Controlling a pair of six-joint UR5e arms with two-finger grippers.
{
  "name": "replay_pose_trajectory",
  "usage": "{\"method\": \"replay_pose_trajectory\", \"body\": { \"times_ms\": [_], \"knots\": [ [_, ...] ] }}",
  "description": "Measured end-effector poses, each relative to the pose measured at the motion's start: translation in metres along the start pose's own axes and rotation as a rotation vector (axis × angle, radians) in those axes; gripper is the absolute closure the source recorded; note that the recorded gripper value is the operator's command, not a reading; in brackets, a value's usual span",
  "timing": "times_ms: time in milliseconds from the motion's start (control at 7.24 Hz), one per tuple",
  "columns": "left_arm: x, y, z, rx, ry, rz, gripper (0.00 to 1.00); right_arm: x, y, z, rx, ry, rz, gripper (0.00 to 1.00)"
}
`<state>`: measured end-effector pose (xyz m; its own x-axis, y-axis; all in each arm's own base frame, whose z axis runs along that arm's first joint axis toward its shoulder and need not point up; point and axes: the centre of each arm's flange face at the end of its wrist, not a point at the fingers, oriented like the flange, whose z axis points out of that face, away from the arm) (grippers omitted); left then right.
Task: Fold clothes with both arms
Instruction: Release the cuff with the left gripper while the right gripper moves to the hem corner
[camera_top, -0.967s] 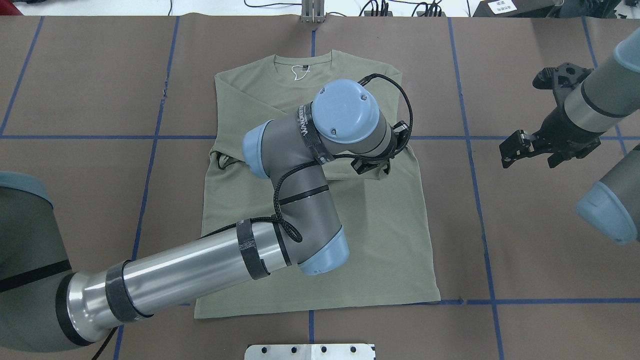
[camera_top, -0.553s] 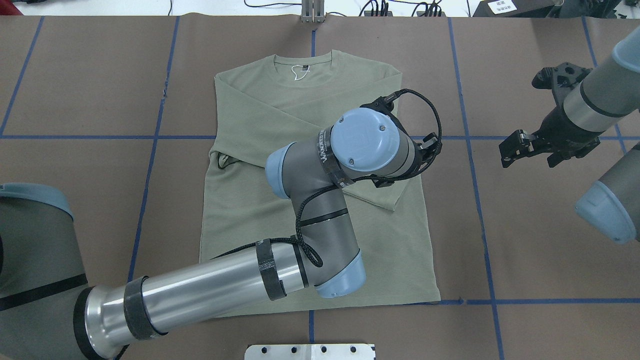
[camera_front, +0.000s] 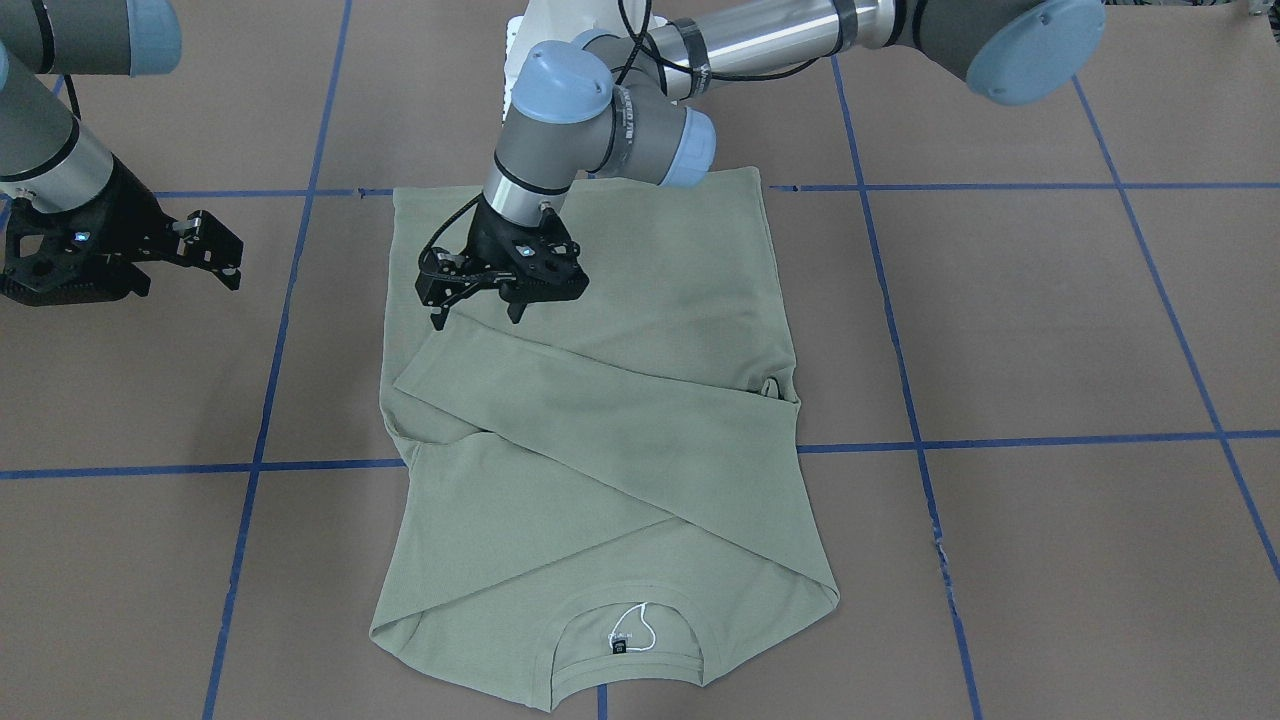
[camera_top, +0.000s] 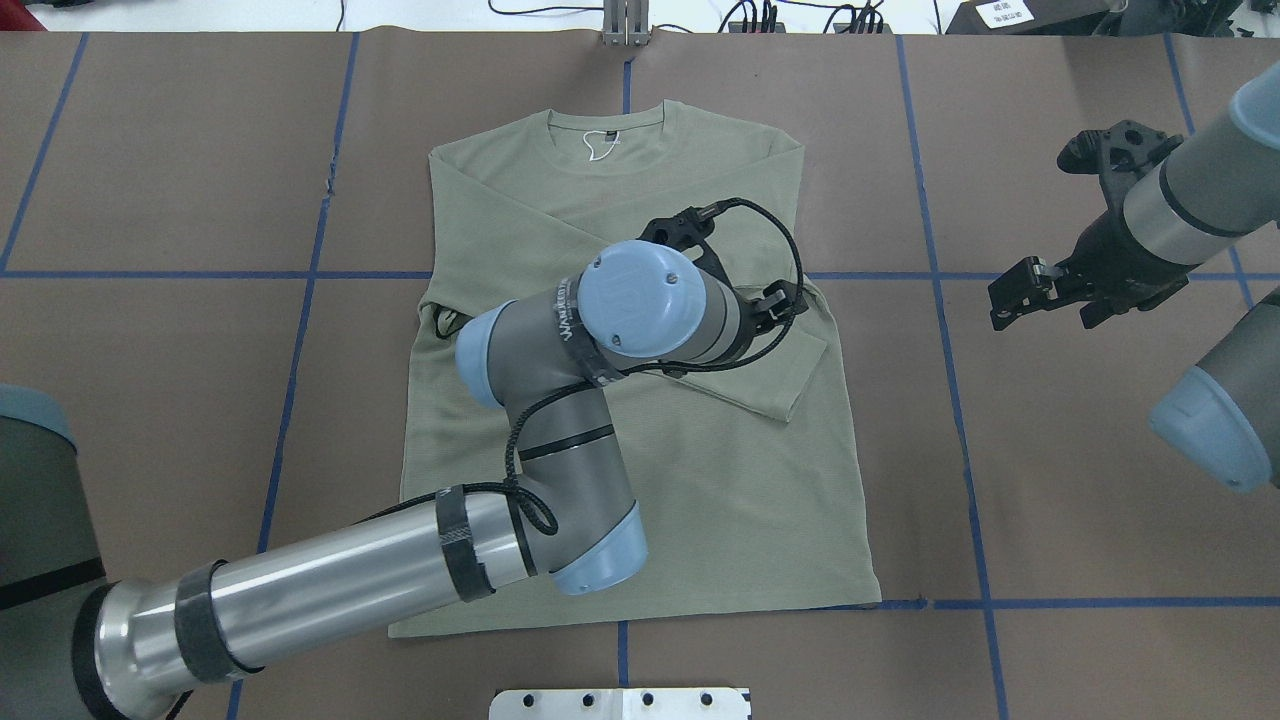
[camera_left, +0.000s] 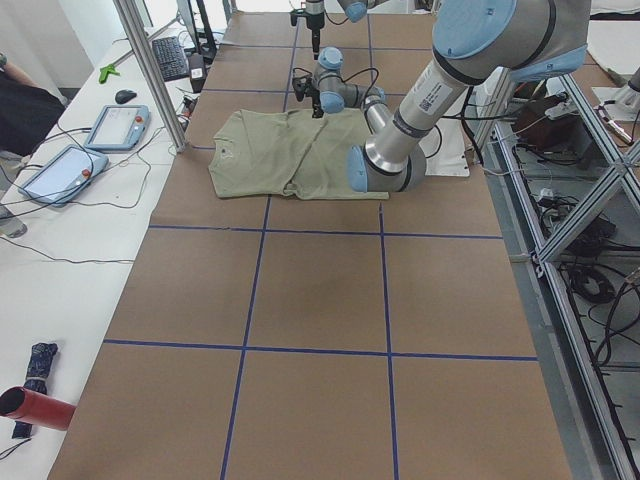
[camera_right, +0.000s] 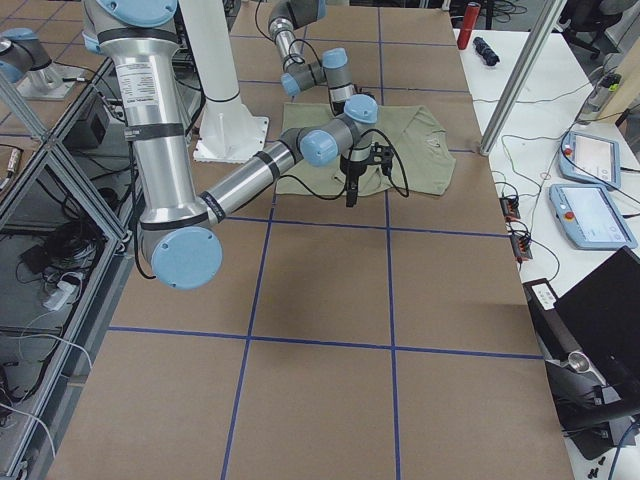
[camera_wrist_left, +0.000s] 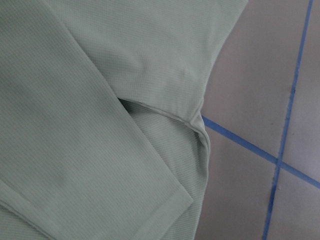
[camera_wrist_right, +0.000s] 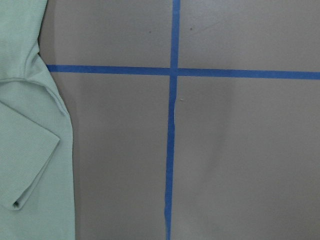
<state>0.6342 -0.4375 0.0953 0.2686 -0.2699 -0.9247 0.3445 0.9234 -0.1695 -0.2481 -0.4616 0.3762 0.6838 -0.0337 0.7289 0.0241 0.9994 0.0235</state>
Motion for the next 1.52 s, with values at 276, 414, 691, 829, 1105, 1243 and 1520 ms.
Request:
{"method": "replay_pose_trajectory", "body": {
  "times_ms": [276, 414, 691, 829, 1105, 1243, 1520],
  "knots": [
    [-0.071, -0.017, -0.06, -0.015, -0.055, 0.122, 0.01, -0.045, 0.027, 0.024, 0.019, -0.043, -0.006, 0.0],
    [-0.101, -0.019, -0.091, -0.016, -0.081, 0.174, 0.01, -0.079, 0.054, 0.043, 0.035, -0.057, 0.016, 0.0],
    [-0.121, -0.013, -0.152, -0.018, -0.132, 0.234, 0.01, -0.136, 0.12, 0.084, 0.035, -0.055, 0.051, 0.0],
    [-0.121, -0.009, -0.172, -0.019, -0.14, 0.243, 0.01, -0.153, 0.153, 0.105, 0.037, -0.044, 0.061, 0.0],
    [-0.12, -0.004, -0.187, -0.022, -0.141, 0.248, 0.01, -0.148, 0.2, 0.135, 0.064, -0.043, 0.059, 0.0],
    [-0.12, -0.004, -0.188, -0.022, -0.141, 0.249, 0.01, -0.142, 0.208, 0.143, 0.068, -0.042, 0.059, 0.02],
    [-0.119, -0.003, -0.189, -0.022, -0.139, 0.249, 0.01, -0.14, 0.213, 0.156, 0.054, -0.032, 0.057, 0.13]
  ]
}}
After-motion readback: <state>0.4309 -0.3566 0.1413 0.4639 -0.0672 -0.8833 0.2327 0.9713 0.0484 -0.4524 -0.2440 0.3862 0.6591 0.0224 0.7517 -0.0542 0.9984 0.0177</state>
